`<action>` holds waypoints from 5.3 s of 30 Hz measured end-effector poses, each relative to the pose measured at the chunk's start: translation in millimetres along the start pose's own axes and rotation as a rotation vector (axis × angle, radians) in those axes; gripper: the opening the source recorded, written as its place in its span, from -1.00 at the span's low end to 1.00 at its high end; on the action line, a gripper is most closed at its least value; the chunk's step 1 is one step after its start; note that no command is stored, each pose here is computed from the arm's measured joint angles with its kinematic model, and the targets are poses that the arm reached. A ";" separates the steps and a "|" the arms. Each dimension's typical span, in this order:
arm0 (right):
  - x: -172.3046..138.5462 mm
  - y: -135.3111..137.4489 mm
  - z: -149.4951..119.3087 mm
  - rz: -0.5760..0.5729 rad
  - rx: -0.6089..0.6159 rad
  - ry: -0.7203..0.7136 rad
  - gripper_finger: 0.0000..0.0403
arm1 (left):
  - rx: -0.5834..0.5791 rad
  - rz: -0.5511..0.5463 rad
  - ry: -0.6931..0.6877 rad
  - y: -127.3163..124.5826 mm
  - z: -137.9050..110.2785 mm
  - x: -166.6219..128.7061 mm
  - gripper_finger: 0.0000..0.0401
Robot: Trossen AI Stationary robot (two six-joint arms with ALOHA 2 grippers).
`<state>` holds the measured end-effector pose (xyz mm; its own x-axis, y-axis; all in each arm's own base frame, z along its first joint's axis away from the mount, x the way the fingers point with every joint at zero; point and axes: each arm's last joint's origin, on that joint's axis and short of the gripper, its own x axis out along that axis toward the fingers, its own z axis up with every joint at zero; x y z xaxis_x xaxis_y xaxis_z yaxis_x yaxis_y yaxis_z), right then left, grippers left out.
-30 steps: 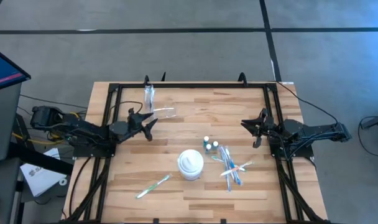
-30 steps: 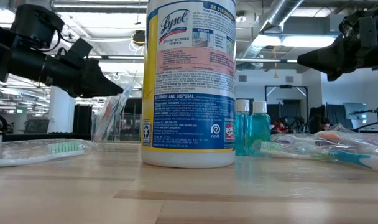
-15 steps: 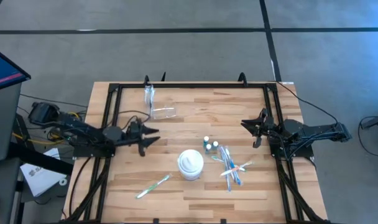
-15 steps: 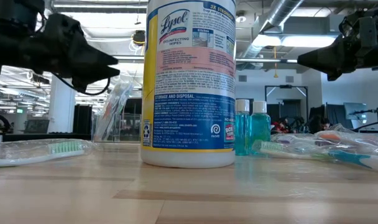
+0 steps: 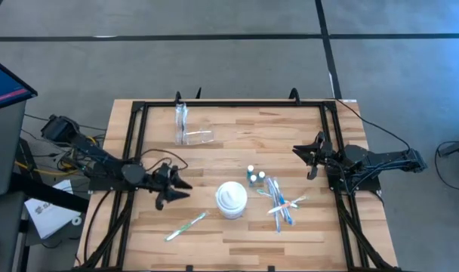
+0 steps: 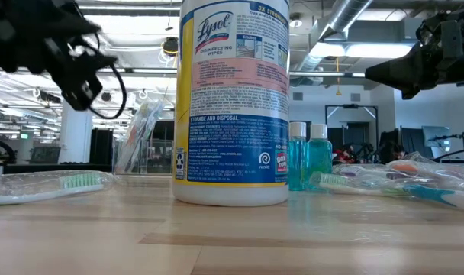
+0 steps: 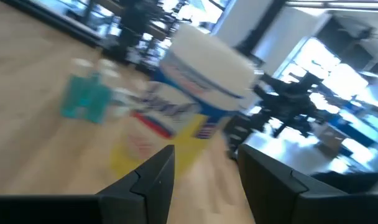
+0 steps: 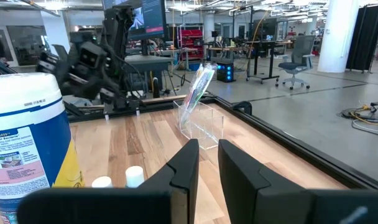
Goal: Pick & Place toothbrushing station
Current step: Put the left green toothbrush into the transparent organizer
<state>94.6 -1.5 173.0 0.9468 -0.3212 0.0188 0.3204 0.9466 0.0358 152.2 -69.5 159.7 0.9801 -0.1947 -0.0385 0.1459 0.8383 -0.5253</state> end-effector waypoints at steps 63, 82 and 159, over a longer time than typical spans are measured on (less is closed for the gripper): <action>0.0 0.0 0.0 0.000 0.000 0.000 -0.73 | -0.436 0.424 0.803 -42.4 -16.4 84.3 -0.33; 0.0 0.0 0.1 0.000 0.000 0.000 -0.73 | -0.414 0.504 0.876 -27.8 -41.0 92.0 -0.33; 0.0 0.0 0.1 0.000 0.000 -0.001 -0.73 | 0.064 0.599 0.156 -39.7 47.6 28.2 -1.00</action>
<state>94.6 -1.5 173.1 0.9468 -0.3212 0.0194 0.3203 0.9466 0.0361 180.5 -84.0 219.9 0.8637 0.2506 -0.4373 -0.4105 0.8532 -0.3217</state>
